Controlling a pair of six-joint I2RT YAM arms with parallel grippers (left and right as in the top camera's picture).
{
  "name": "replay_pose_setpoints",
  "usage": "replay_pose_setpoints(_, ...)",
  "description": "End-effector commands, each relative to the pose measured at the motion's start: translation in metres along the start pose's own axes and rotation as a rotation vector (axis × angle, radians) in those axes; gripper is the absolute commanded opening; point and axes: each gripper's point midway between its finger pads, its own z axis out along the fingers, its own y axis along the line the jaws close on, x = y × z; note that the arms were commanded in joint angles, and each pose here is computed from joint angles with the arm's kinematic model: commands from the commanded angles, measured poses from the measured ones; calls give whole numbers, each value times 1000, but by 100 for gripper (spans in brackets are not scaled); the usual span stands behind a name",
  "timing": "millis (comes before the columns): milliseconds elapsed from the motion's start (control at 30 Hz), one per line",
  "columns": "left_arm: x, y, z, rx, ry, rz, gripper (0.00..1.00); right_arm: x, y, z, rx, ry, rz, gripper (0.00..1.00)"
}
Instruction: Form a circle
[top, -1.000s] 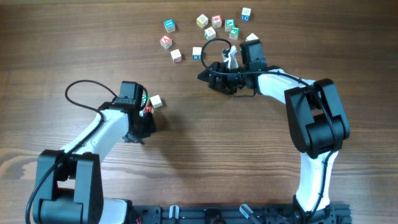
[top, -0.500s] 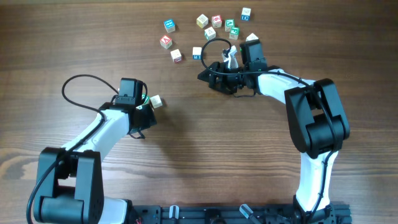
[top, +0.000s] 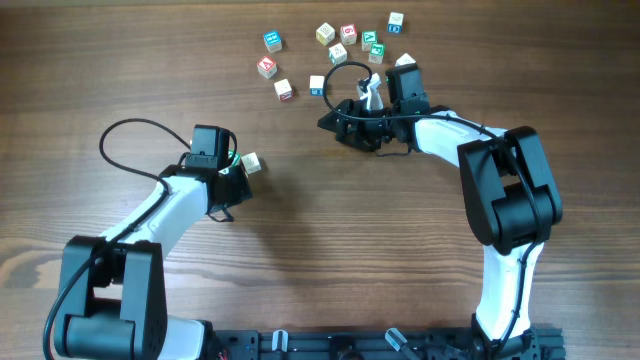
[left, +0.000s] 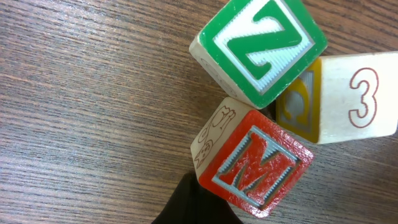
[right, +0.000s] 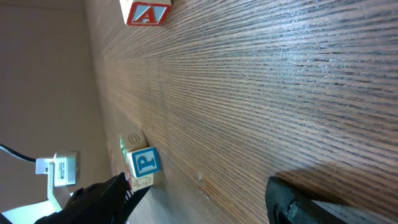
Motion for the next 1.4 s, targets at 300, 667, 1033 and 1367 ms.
replay_pose_setpoints(300,32,17,-7,-61,114,-14,4,1,-54,6,169,-50,65,73)
replay_pose_setpoints(667,-57,56,-114,15,-375,-217,4,-1,-56,5,185,-63,66,76)
replay_pose_setpoints(1033,-72,69,-108,25,-401,-270,5,-6,-62,4,216,-92,99,82)
replay_pose_setpoints(1367,-70,79,-85,-40,-350,-271,6,-8,-61,6,225,-110,102,84)
